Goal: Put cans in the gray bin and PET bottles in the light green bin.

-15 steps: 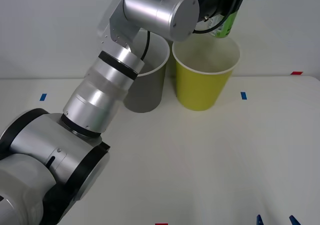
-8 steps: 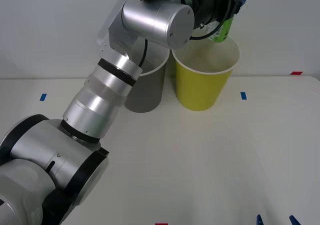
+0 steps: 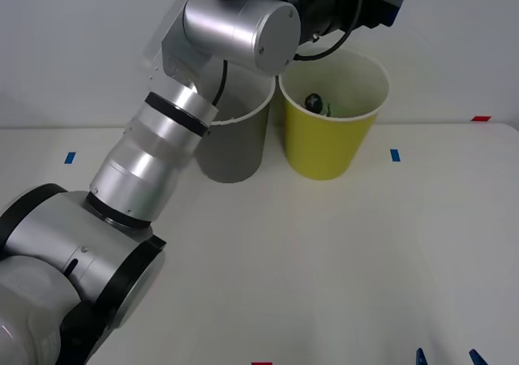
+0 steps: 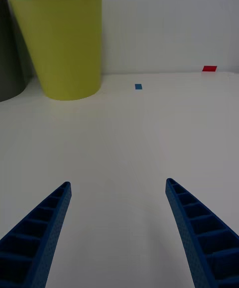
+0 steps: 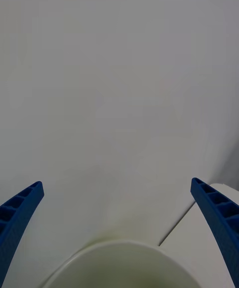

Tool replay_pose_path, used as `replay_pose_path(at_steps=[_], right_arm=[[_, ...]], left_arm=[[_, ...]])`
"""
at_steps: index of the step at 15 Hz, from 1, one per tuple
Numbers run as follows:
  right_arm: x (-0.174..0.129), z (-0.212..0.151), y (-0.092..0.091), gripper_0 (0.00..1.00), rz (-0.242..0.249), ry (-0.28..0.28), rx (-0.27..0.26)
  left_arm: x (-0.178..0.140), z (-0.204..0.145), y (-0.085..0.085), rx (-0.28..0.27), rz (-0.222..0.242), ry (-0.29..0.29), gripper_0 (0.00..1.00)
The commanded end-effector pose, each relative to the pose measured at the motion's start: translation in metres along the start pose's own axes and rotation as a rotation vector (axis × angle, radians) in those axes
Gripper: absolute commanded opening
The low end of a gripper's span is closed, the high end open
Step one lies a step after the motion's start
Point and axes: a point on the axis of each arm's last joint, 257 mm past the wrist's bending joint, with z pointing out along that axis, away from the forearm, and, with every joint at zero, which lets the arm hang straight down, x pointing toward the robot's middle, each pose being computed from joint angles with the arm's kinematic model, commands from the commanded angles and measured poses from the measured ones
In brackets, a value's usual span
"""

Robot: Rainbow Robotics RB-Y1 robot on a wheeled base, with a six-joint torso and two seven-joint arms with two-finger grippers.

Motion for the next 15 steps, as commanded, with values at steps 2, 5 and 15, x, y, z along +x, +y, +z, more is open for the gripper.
replay_pose_path(at_steps=[2,5,15], right_arm=[[0.000,0.000,0.000,0.65,0.000,0.000,0.000],[0.000,0.000,0.000,0.65,0.000,0.000,0.000],[0.000,0.000,0.000,0.65,0.000,0.000,0.000]], left_arm=[[0.017,-0.055,0.011,0.001,0.039,0.028,1.00],[0.034,-0.096,0.043,-0.053,0.104,0.048,1.00],[0.096,-0.299,0.086,-0.287,0.202,0.170,1.00]])
